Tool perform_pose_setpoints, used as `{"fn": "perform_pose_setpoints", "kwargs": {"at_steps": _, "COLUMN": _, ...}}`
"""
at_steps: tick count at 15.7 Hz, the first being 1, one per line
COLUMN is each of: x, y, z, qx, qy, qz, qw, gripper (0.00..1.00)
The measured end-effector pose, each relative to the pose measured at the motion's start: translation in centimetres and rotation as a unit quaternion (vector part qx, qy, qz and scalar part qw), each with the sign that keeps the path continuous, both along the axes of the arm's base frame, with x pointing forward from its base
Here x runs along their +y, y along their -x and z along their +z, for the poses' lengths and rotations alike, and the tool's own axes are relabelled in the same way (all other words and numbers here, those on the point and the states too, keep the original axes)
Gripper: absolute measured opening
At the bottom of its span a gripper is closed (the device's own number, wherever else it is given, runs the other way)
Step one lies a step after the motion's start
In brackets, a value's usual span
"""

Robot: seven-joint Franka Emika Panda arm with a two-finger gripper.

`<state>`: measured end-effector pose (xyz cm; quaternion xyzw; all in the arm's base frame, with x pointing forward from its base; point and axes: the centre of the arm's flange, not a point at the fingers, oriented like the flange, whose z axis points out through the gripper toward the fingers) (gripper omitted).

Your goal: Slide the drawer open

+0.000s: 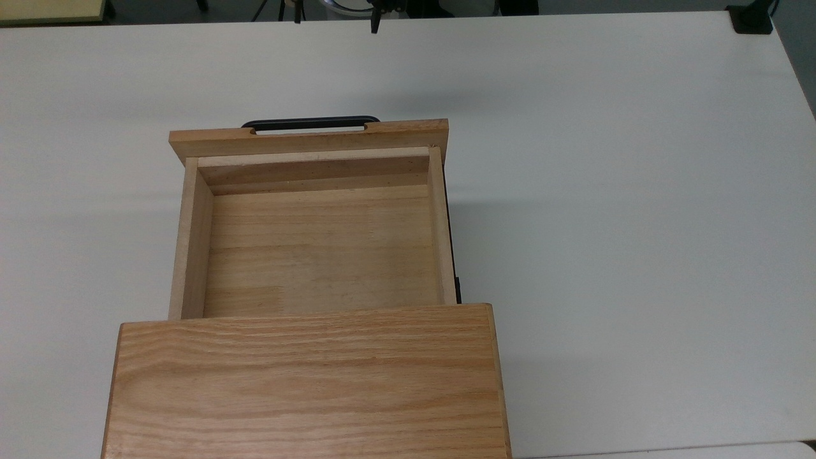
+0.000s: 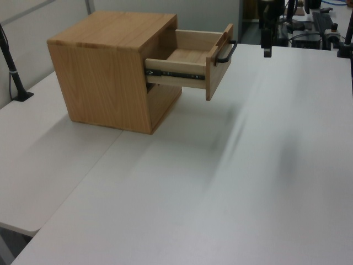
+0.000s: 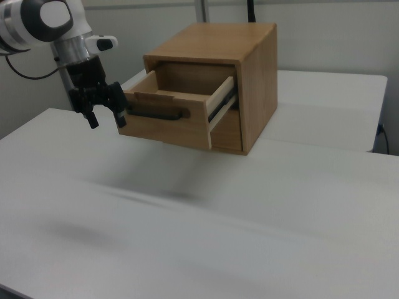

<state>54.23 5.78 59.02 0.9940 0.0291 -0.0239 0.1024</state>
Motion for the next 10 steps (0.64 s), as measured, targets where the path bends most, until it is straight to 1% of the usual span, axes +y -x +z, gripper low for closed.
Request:
{"fn": "perform_pose_setpoints", "kwargs": {"at_steps": 1, "x": 0.12, "y": -0.39, "z": -0.11, "qx": -0.008, "qy": -0.004, "qz": 0.001, "qw": 1.0000, "gripper": 1.00}}
{"fn": "perform_pose_setpoints", "kwargs": {"at_steps": 2, "x": 0.28, "y": -0.76, "z": -0.17, "qx": -0.016, "qy": -0.017, "qz": -0.002, "qw": 0.9997, "gripper": 1.00}}
{"fn": "perform_pose_setpoints", "kwargs": {"at_steps": 4, "x": 0.31, "y": -1.09, "z": -0.05, "qx": -0.020, "qy": -0.059, "qz": -0.013, "qw": 0.9980, "gripper": 1.00}}
{"fn": "perform_pose_setpoints", "kwargs": {"at_steps": 5, "x": 0.05, "y": -1.14, "z": 0.16, "qx": -0.021, "qy": -0.074, "qz": -0.020, "qw": 0.9968, "gripper": 1.00}}
{"fn": "perform_pose_setpoints", "kwargs": {"at_steps": 7, "x": -0.34, "y": -1.21, "z": 0.40, "qx": -0.023, "qy": -0.086, "qz": -0.027, "qw": 0.9957, "gripper": 1.00}}
{"fn": "perform_pose_setpoints", "kwargs": {"at_steps": 10, "x": -0.13, "y": -1.24, "z": 0.30, "qx": -0.022, "qy": -0.090, "qz": -0.032, "qw": 0.9952, "gripper": 1.00}}
